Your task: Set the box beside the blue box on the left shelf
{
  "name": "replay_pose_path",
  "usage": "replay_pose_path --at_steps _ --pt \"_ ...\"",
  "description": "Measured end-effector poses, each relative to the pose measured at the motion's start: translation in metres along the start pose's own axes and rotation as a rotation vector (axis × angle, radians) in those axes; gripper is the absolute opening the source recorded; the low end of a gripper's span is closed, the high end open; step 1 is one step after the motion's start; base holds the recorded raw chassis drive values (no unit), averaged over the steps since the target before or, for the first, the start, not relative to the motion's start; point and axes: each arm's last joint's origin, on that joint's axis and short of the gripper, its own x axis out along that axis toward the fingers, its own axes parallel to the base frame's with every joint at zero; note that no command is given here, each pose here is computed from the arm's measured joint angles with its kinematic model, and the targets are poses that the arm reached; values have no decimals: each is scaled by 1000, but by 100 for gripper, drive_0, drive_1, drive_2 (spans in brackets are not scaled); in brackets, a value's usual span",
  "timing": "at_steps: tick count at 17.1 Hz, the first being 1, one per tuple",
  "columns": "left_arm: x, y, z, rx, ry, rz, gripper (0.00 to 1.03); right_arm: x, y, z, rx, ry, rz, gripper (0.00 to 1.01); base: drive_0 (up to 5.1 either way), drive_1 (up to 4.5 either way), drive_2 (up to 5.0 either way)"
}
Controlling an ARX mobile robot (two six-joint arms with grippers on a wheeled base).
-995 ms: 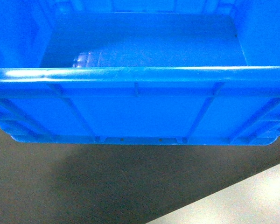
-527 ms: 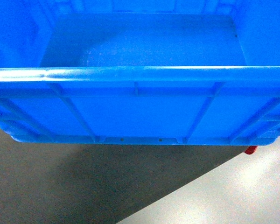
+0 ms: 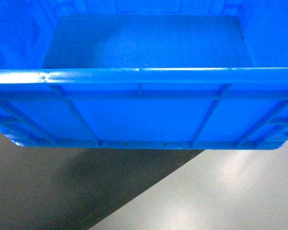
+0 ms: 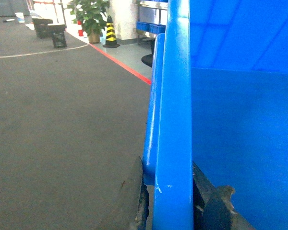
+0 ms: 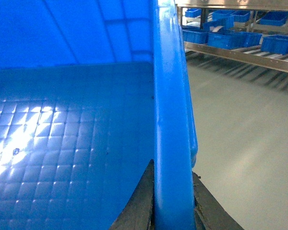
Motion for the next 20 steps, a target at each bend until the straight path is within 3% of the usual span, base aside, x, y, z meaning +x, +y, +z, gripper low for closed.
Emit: replay_pose_path --at_steps 20 --pt "0 0 0 3 0 0 14 0 0 0 0 1 -1 8 -138 -138 -138"
